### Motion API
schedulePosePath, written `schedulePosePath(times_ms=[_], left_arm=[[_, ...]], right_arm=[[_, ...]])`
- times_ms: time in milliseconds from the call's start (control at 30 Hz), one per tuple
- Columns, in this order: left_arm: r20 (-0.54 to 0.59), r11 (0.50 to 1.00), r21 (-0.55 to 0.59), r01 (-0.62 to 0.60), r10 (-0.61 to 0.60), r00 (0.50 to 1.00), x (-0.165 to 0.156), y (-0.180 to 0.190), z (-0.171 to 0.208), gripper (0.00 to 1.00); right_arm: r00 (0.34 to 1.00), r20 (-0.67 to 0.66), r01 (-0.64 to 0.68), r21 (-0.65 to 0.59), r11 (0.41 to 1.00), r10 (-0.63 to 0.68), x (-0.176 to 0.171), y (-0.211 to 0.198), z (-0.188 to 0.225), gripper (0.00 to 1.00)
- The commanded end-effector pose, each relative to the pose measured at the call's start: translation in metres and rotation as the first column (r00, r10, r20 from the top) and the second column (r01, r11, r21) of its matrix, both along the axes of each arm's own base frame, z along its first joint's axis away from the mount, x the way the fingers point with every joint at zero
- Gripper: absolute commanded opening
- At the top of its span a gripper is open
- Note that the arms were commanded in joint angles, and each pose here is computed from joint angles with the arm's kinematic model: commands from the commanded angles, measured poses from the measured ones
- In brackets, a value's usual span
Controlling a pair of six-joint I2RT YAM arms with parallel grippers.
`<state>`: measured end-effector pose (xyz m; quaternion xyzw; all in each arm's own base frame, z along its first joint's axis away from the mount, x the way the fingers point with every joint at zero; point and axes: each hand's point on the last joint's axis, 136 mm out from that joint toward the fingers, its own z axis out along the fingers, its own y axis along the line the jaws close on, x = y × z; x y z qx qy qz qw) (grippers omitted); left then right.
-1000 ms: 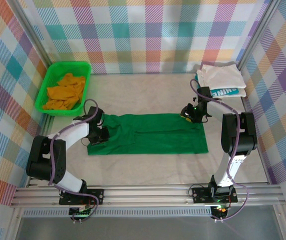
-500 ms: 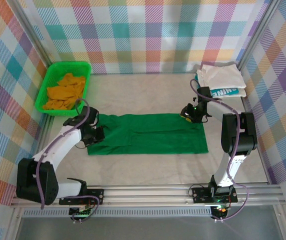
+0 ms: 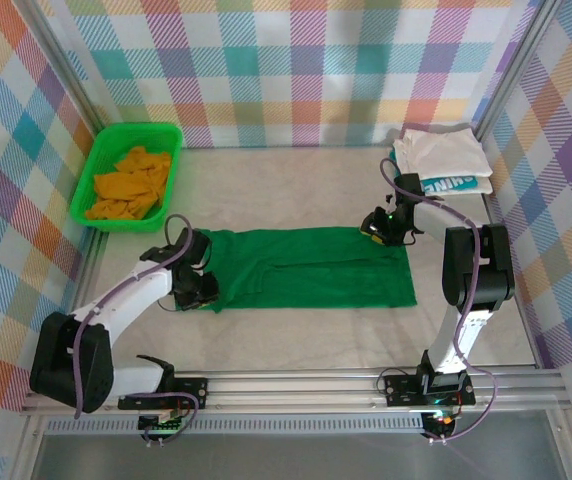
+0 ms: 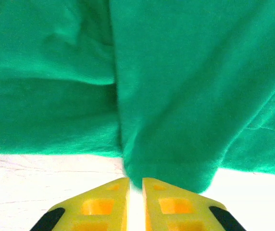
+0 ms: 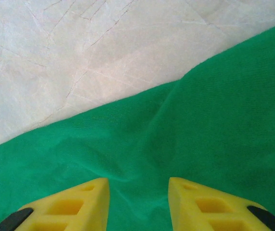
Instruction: Fold and stack the t-shirts
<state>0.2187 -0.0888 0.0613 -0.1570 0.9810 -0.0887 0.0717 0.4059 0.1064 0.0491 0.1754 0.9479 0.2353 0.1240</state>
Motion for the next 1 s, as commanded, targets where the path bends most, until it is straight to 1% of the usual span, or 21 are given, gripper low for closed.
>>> schedulePosePath(times_ms=[0, 33, 100, 200, 267, 333, 367, 400, 433, 467, 533, 567, 633, 700, 867, 933, 967], left_arm=[[0.117, 0.996, 0.063, -0.056, 0.048, 0.992, 0.009, 0.016, 0.032, 0.27], [0.157, 0.996, 0.065, -0.066, 0.055, 0.986, 0.014, 0.019, 0.042, 0.34], [0.194, 0.995, 0.058, -0.078, 0.065, 0.979, 0.022, 0.021, 0.055, 0.34], [0.241, 0.995, 0.052, -0.084, 0.07, 0.968, 0.037, 0.023, 0.073, 0.39], [0.295, 0.995, 0.042, -0.088, 0.072, 0.953, 0.053, 0.024, 0.082, 0.39], [0.326, 0.995, 0.018, -0.095, 0.084, 0.942, 0.07, 0.021, 0.082, 0.38], [0.33, 0.997, -0.001, -0.074, 0.07, 0.941, 0.082, 0.015, 0.078, 0.36], [0.323, 0.998, -0.004, -0.066, 0.064, 0.944, 0.091, 0.011, 0.073, 0.31], [0.304, 0.998, -0.006, -0.054, 0.054, 0.951, 0.102, 0.006, 0.062, 0.23], [0.284, 0.999, -0.009, -0.049, 0.049, 0.958, 0.112, 0.001, 0.053, 0.18], [0.267, 0.999, -0.031, -0.04, 0.046, 0.963, 0.129, -0.008, 0.036, 0.16], [0.259, 0.998, -0.038, -0.052, 0.06, 0.964, 0.136, -0.009, 0.028, 0.16], [0.237, 0.997, -0.034, -0.064, 0.071, 0.969, 0.146, -0.01, 0.014, 0.16], [0.209, 0.997, -0.002, -0.075, 0.074, 0.975, 0.153, -0.006, 0.001, 0.16], [0.168, 0.991, 0.035, -0.127, 0.12, 0.978, 0.169, 0.009, -0.024, 0.15], [0.159, 0.991, 0.037, -0.131, 0.124, 0.98, 0.178, 0.01, -0.032, 0.15], [0.155, 0.991, 0.042, -0.129, 0.121, 0.981, 0.183, 0.009, -0.036, 0.15]], right_arm=[[1.0, 0.025, -0.018, 0.027, 0.999, 0.017, 0.005, 0.005, 0.012, 0.38], [0.999, 0.026, -0.019, 0.026, 0.999, 0.019, 0.004, 0.006, 0.013, 0.38], [0.999, 0.029, -0.023, 0.024, 0.999, 0.022, 0.004, 0.006, 0.016, 0.38], [0.999, 0.034, -0.029, 0.011, 1.0, 0.029, 0.0, 0.004, 0.024, 0.38], [0.998, 0.048, -0.037, -0.001, 0.999, 0.037, -0.003, 0.005, 0.031, 0.38], [0.997, 0.058, -0.055, -0.022, 0.998, 0.056, -0.005, 0.007, 0.036, 0.36], [0.996, 0.057, -0.066, -0.036, 0.997, 0.068, -0.007, 0.009, 0.037, 0.35], [0.996, 0.053, -0.076, -0.05, 0.996, 0.078, -0.008, 0.011, 0.037, 0.32], [0.995, 0.048, -0.087, -0.063, 0.994, 0.09, -0.009, 0.013, 0.036, 0.28], [0.994, 0.044, -0.096, -0.074, 0.993, 0.099, -0.01, 0.015, 0.034, 0.21], [0.994, 0.036, -0.1, -0.098, 0.99, 0.104, -0.012, 0.015, 0.031, 0.11], [0.994, 0.033, -0.102, -0.11, 0.989, 0.106, -0.013, 0.014, 0.028, 0.1], [0.995, 0.019, -0.098, -0.136, 0.986, 0.101, -0.013, 0.009, 0.021, 0.09], [0.995, -0.013, -0.099, -0.167, 0.981, 0.098, -0.013, 0.005, 0.011, 0.09], [0.996, -0.064, -0.08, -0.187, 0.979, 0.069, -0.012, -0.001, -0.012, 0.03], [0.995, -0.09, -0.068, -0.186, 0.98, 0.052, -0.015, -0.003, -0.021, 0.0], [0.993, -0.116, -0.059, -0.209, 0.976, 0.035, -0.02, -0.008, -0.027, 0.0]])
